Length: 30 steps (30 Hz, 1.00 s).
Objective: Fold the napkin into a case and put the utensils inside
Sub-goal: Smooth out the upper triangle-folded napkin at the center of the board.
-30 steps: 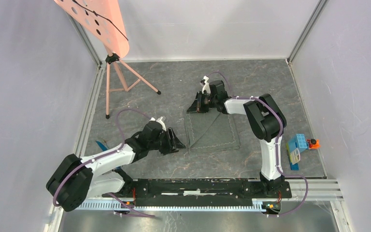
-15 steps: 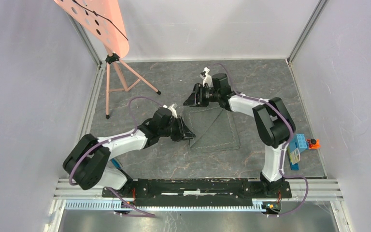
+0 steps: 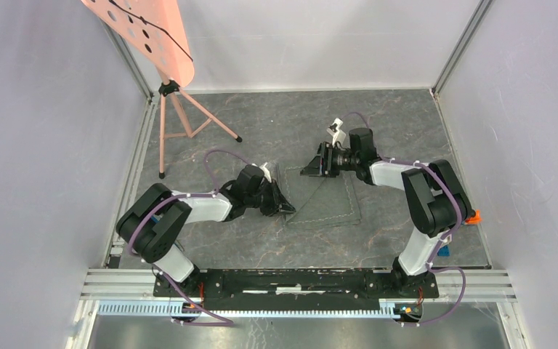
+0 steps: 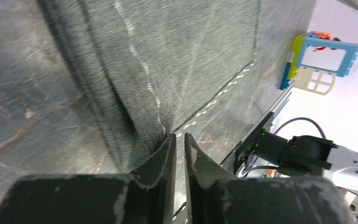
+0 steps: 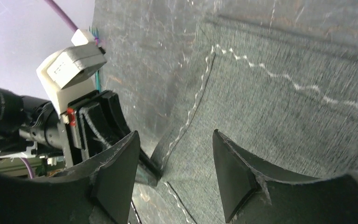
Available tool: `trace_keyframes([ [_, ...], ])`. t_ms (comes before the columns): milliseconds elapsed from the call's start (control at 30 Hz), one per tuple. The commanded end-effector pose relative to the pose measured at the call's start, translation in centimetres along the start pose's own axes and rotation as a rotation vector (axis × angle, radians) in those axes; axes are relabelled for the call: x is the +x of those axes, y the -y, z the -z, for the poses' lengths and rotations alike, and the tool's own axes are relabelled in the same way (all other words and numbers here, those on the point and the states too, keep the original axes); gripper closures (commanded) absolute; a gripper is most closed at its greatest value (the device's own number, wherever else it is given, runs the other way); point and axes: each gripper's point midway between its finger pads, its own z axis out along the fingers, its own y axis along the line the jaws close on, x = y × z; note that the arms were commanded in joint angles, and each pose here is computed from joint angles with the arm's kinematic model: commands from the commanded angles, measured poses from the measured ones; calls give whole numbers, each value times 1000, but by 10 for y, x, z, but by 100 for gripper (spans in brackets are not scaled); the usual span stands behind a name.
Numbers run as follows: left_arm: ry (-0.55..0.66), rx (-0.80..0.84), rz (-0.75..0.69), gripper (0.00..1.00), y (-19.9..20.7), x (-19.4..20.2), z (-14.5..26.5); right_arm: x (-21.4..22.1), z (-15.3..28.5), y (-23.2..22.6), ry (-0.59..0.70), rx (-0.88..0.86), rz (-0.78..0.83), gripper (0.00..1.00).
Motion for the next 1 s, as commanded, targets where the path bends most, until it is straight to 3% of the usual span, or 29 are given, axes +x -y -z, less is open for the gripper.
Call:
trace_keyframes([
  [0, 4, 5, -35, 83, -16, 6, -4, 1, 6, 5, 23, -42, 50, 35],
  [267, -23, 15, -44, 83, -24, 17, -2, -4, 24, 26, 66, -14, 22, 35],
  [700, -10, 131, -104, 76, 28, 4, 22, -51, 38, 44, 135, 24, 26, 35],
  [967, -53, 131, -82, 76, 15, 14, 10, -65, 27, 58, 160, 33, 8, 36],
])
